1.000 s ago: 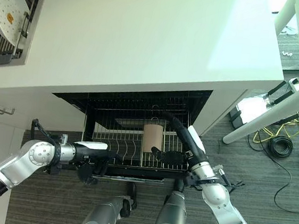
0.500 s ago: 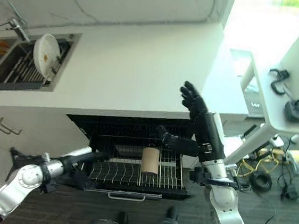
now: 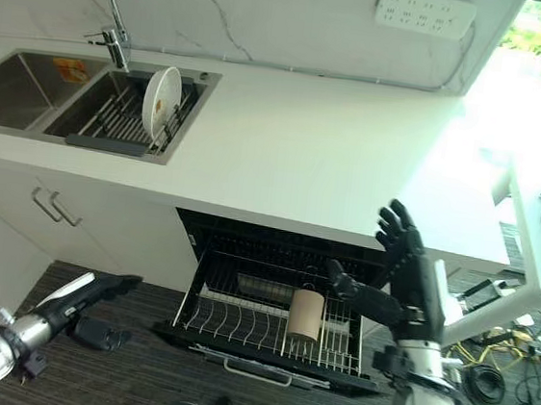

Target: Place the dishes in the dishwasher.

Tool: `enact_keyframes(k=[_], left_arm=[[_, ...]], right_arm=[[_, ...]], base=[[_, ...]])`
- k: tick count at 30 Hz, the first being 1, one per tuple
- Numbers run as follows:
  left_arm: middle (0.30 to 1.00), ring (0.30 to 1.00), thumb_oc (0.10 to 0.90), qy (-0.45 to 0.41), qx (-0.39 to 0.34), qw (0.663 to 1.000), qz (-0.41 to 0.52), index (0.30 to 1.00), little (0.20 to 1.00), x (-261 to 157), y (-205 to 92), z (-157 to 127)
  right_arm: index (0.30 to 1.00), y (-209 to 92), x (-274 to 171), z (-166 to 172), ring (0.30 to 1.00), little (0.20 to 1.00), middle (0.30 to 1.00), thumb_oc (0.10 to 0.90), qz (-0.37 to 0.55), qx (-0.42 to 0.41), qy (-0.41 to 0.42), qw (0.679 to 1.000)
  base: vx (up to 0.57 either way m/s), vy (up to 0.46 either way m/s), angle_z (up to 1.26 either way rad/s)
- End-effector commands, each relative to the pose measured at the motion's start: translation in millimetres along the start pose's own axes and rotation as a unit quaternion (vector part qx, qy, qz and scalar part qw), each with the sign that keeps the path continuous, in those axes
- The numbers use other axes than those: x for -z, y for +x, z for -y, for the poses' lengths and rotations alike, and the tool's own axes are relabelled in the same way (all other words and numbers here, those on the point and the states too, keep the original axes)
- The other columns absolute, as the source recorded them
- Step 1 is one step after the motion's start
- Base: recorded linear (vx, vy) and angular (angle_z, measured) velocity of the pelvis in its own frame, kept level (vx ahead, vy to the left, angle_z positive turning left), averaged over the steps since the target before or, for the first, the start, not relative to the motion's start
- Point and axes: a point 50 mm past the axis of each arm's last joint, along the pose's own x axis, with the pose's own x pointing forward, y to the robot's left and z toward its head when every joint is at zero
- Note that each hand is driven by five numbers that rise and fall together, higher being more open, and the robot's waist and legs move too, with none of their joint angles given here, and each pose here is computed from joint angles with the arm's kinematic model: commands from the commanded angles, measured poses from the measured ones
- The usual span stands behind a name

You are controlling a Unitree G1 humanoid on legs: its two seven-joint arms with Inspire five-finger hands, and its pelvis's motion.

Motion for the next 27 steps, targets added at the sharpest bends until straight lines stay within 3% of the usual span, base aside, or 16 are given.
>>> enact_keyframes(k=[1, 5, 9, 15, 21, 27], left_arm=[[0.900, 0.900, 0.800, 0.017, -0.103, 0.989, 0.109, 0.900, 0.900, -41, 4, -46], [0.900, 0.900, 0.800, -0.017, -0.129, 0.989, 0.076, 0.900, 0.900, -19, 1, -38], [0.900, 0.900, 0.800, -0.100, -0.152, 0.983, 0.030, 0.900, 0.900, 11, 9, -14], [0.900, 0.900, 0.800, -0.195, -0.084, 0.977, -0.016, 0.900, 0.900, 30, 35, 38], [0.900, 0.900, 0.800, -0.205, -0.020, 0.975, -0.080, 0.900, 0.900, 47, 38, 86], [0.900, 0.900, 0.800, -0.251, -0.029, 0.955, -0.154, 0.900, 0.900, 65, 38, 125]], right_arm=[[0.900, 38, -50, 0, 0.900, 0.900, 0.900, 0.800, 0.180, -0.028, 0.027, 0.983], [0.900, 36, -50, 4, 0.900, 0.900, 0.900, 0.800, 0.186, -0.025, 0.020, 0.982], [0.900, 44, -47, -10, 0.900, 0.900, 0.900, 0.800, 0.190, -0.051, 0.006, 0.980], [0.900, 39, -45, -6, 0.900, 0.900, 0.900, 0.800, 0.189, 0.024, 0.011, 0.982], [0.900, 42, -51, -10, 0.900, 0.900, 0.900, 0.800, 0.210, 0.045, 0.011, 0.977], [0.900, 57, -48, -34, 0.900, 0.900, 0.900, 0.800, 0.207, 0.006, 0.040, 0.978]], base=[[0.07, -0.038, 0.34], [0.05, 0.073, 0.58], [0.16, 0.588, -0.17], [0.11, 0.435, -0.07], [0.03, 0.225, -0.09], [-0.05, 0.143, -0.89]])
